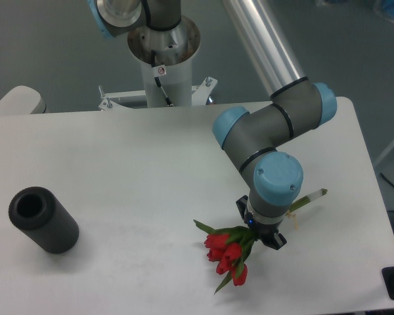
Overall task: Insert the flowers into the vase
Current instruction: 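Carry the red tulips in the gripper toward the black vase, then raise the tulips and position the stems above the vase opening, then lower the tulip stems down into the black vase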
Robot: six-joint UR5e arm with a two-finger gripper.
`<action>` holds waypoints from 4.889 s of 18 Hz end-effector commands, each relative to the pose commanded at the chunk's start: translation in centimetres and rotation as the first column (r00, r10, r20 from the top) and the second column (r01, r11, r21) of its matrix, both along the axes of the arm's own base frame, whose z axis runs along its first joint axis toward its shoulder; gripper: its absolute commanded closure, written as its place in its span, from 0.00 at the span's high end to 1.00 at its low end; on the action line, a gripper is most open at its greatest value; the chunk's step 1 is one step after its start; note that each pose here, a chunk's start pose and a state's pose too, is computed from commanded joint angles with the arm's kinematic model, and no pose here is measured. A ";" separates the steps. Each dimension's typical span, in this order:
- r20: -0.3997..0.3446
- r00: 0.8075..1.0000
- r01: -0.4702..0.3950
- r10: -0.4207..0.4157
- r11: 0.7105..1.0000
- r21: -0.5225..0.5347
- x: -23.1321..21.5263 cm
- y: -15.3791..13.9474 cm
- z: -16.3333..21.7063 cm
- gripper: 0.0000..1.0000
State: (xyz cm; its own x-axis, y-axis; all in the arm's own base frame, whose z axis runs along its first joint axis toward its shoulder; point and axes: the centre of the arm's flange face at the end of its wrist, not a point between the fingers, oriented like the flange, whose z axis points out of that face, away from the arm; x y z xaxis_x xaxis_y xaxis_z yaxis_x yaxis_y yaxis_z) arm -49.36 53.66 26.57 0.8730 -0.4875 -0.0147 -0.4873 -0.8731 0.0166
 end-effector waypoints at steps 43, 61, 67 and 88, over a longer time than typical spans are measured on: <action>0.639 0.770 -0.392 -0.006 0.784 0.480 17.5 7.5 13.5 0.00; 0.641 0.686 -0.336 -0.344 0.631 0.699 26.1 8.7 22.4 0.00; 0.645 0.671 -0.328 -0.365 0.634 0.700 28.0 8.6 22.9 0.00; 0.593 0.669 -0.228 -0.449 0.635 0.738 33.6 10.8 17.3 0.04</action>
